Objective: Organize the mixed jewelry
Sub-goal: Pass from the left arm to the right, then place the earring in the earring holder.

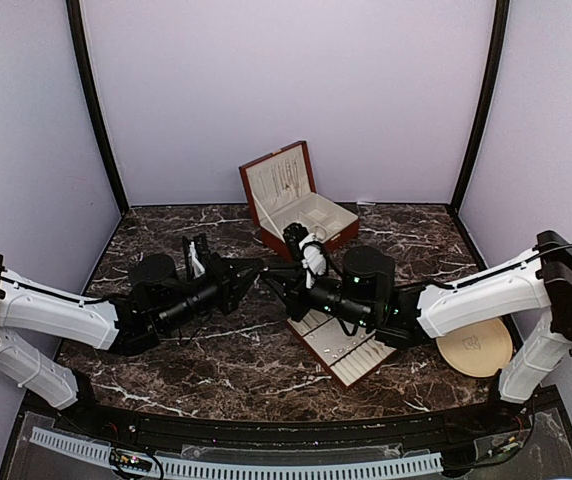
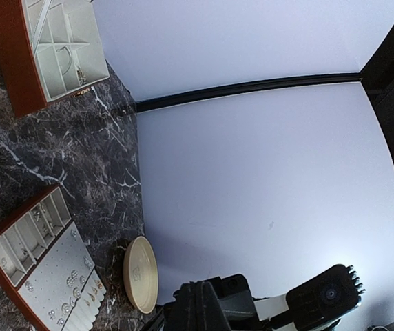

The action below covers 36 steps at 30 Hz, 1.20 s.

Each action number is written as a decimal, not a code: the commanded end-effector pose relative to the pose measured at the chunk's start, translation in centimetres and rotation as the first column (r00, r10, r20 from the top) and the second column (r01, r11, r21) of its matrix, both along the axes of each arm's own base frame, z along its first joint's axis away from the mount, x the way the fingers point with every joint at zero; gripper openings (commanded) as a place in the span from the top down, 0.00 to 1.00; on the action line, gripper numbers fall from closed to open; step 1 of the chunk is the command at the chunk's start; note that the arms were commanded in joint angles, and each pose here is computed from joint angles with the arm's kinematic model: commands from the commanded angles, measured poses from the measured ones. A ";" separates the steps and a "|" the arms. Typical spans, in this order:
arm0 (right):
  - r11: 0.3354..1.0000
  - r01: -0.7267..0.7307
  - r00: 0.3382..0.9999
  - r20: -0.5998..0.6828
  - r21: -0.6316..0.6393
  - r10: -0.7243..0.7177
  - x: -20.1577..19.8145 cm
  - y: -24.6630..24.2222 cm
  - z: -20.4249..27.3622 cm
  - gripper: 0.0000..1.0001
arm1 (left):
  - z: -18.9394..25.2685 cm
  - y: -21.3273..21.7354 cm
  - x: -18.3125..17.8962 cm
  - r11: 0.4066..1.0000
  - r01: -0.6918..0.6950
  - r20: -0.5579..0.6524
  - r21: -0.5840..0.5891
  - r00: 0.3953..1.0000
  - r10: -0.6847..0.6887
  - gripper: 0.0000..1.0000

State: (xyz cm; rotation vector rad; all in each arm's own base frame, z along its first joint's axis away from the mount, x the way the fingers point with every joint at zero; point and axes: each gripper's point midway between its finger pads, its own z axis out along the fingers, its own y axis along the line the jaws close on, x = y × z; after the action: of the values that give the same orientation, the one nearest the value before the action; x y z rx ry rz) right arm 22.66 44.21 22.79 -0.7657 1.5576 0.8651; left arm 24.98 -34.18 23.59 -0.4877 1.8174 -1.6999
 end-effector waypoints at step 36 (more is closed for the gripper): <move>0.899 -0.286 0.639 -0.765 -0.332 -0.080 -5.7 -15.7 -11.8 0.96 | -4.9 8.3 3.8 0.536 0.282 0.048 0.796 0.853 -0.520 0.53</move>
State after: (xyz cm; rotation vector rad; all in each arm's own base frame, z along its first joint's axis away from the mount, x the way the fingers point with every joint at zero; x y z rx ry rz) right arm 18.04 28.42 11.26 -0.8287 2.4439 0.9038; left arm 30.24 -26.13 19.64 0.3092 2.2673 -0.9802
